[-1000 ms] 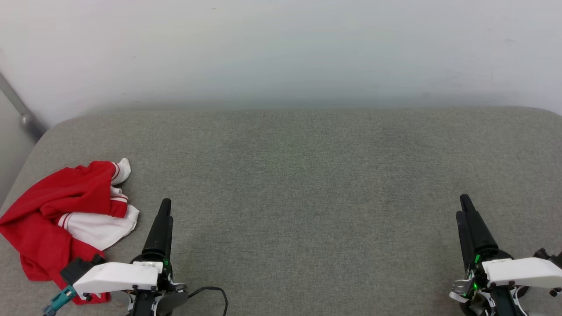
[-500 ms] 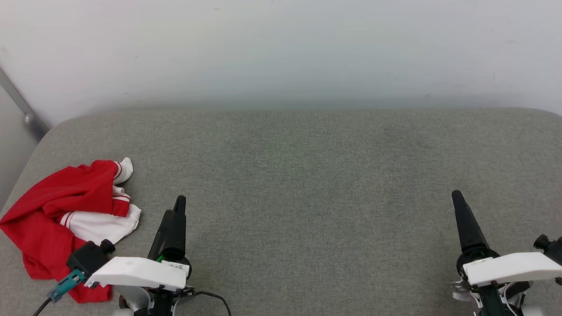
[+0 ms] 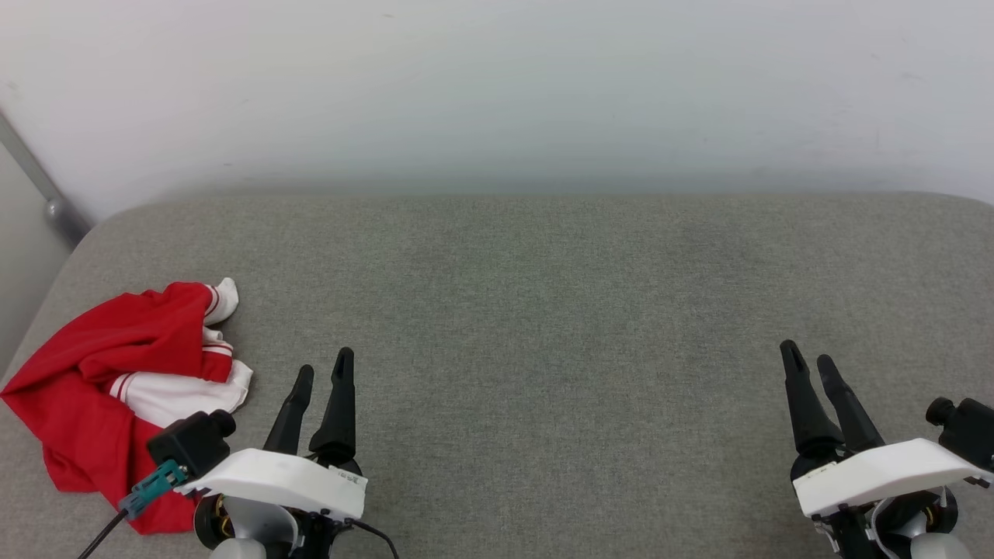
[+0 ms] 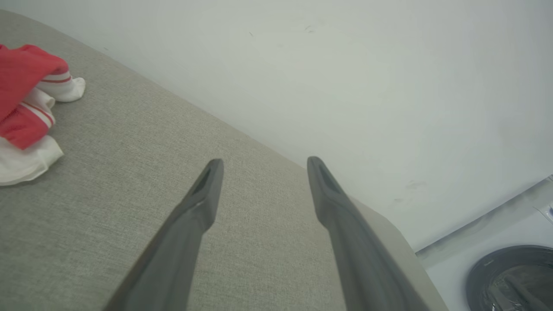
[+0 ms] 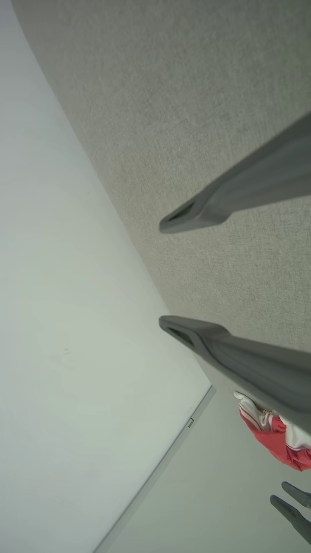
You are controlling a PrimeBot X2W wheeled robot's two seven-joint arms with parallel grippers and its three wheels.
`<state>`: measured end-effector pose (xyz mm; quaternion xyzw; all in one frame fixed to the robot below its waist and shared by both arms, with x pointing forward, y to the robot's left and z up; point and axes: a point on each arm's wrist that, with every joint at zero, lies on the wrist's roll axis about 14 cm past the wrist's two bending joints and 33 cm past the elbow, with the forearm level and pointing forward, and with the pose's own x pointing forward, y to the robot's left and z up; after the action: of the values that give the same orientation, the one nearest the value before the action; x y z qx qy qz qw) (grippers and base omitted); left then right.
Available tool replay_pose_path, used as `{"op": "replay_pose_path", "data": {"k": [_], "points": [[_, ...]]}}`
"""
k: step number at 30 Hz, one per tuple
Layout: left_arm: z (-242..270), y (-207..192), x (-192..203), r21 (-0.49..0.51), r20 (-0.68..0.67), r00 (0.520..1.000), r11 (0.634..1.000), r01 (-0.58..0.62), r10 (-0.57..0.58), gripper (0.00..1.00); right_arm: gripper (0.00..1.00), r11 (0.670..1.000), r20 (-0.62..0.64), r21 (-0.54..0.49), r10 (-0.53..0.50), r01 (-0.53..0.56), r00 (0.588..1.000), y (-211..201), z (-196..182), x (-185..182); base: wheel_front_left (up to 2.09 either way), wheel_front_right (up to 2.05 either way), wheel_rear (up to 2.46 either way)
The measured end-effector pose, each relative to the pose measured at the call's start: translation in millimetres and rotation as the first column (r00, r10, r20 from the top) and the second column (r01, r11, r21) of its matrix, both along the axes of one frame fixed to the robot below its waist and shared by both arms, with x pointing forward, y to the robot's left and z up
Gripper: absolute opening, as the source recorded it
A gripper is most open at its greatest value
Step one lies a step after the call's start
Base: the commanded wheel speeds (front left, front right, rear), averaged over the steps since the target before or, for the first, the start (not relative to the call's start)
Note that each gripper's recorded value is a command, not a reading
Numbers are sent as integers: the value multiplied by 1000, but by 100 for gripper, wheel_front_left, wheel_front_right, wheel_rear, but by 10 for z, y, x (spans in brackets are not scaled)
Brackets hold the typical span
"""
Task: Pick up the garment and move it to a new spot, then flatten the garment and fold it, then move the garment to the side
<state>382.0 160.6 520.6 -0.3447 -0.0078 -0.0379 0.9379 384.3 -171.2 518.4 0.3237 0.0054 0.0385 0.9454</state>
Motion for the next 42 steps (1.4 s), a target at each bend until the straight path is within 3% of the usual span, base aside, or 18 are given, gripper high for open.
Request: {"op": "replay_pose_path", "data": {"k": [20,42], "points": [[43,-98,11,300,44,999,954,9,-23,100,100,962,29,-272,14,-5,999,16,58,-44,0,0,0],[49,-175,-19,495,86,995,869,-6,-42,100,100,907,62,-422,4,23,998,-31,87,-145,0,0,0]]}}
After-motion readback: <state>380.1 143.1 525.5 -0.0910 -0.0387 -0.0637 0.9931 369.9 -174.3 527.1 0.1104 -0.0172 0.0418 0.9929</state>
